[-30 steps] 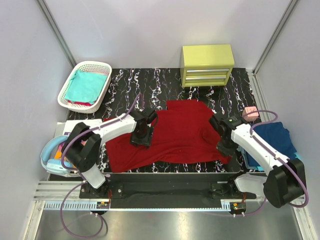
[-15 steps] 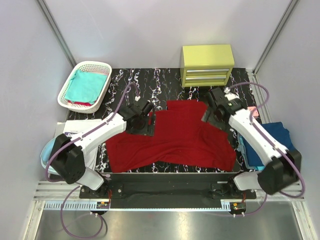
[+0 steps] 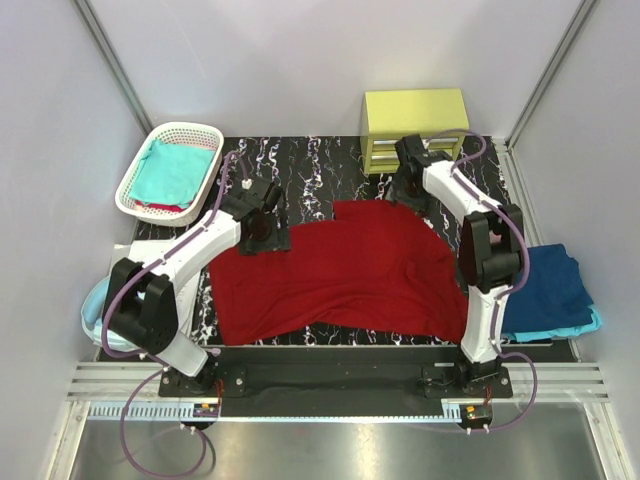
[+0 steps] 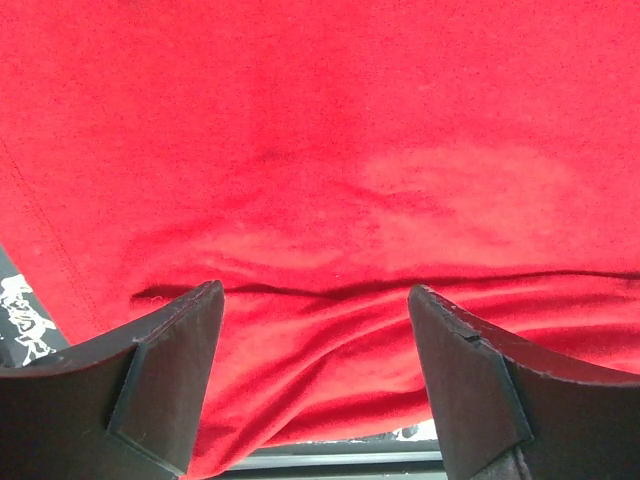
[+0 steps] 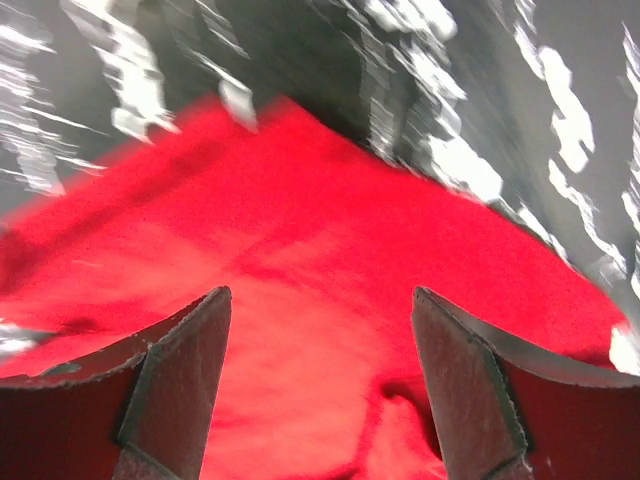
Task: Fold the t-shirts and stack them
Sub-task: Grap the side of the flattened tshirt furthest away from the robot with both arms
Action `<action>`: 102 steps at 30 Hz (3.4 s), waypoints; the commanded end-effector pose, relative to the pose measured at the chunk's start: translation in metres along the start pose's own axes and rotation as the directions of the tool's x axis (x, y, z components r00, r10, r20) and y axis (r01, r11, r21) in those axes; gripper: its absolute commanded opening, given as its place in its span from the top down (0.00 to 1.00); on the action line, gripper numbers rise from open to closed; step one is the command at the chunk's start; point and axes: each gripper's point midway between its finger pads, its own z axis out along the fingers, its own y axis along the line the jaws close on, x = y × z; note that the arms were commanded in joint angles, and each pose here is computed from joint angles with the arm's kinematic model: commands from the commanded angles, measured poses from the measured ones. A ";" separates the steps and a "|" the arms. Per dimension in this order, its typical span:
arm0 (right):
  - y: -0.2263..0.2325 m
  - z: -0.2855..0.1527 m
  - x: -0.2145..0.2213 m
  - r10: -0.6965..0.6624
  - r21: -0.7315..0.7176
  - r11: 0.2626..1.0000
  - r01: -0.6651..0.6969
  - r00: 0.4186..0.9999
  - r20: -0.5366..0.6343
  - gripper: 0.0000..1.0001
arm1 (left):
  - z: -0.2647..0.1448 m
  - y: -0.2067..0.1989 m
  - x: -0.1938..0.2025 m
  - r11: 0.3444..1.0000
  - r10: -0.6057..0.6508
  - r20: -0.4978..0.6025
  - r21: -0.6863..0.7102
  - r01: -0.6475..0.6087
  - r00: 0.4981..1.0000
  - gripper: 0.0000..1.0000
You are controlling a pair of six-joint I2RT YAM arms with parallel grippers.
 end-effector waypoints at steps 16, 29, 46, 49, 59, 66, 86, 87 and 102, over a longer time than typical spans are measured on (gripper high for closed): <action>0.128 0.029 -0.011 -0.178 -0.328 0.934 0.144 0.981 -0.076 0.22 | 0.007 -0.006 0.009 0.999 -0.020 -0.006 0.043 0.020 1.000 0.23; 0.134 0.049 -0.010 -0.172 -0.314 0.940 0.136 0.981 -0.091 0.33 | 0.011 -0.002 0.019 0.999 -0.013 -0.034 0.036 0.014 0.999 0.25; 0.111 0.076 0.037 -0.198 -0.255 0.956 0.147 0.962 -0.187 0.61 | 0.018 0.001 0.026 1.000 -0.010 -0.055 0.022 0.012 0.998 0.26; 0.109 0.076 0.034 -0.203 -0.246 0.956 0.157 0.963 -0.175 0.76 | 0.019 0.002 0.026 1.000 -0.010 -0.055 0.018 0.011 0.998 0.26; 0.079 0.050 -0.018 -0.107 -0.125 0.987 0.104 0.994 -0.020 1.00 | 0.020 0.002 0.020 1.000 -0.022 -0.046 0.001 0.022 0.999 0.27; 0.047 0.046 -0.047 -0.024 -0.063 0.998 0.025 0.999 0.028 1.00 | 0.022 0.002 0.022 1.000 -0.022 -0.051 -0.002 0.021 0.998 0.28; 0.037 0.052 -0.088 0.050 -0.116 0.992 -0.047 0.998 0.028 1.00 | 0.044 0.012 -0.083 0.986 -0.136 0.068 -0.090 0.142 0.988 0.24; 0.037 0.050 -0.088 0.048 -0.121 0.992 -0.044 0.998 0.031 1.00 | 0.046 0.011 -0.099 0.984 -0.149 0.087 -0.082 0.156 0.985 0.23; 0.038 0.040 -0.084 0.054 -0.153 0.987 -0.050 0.998 0.024 1.00 | 0.114 0.050 -0.146 0.971 -0.208 0.023 -0.117 0.209 0.978 0.31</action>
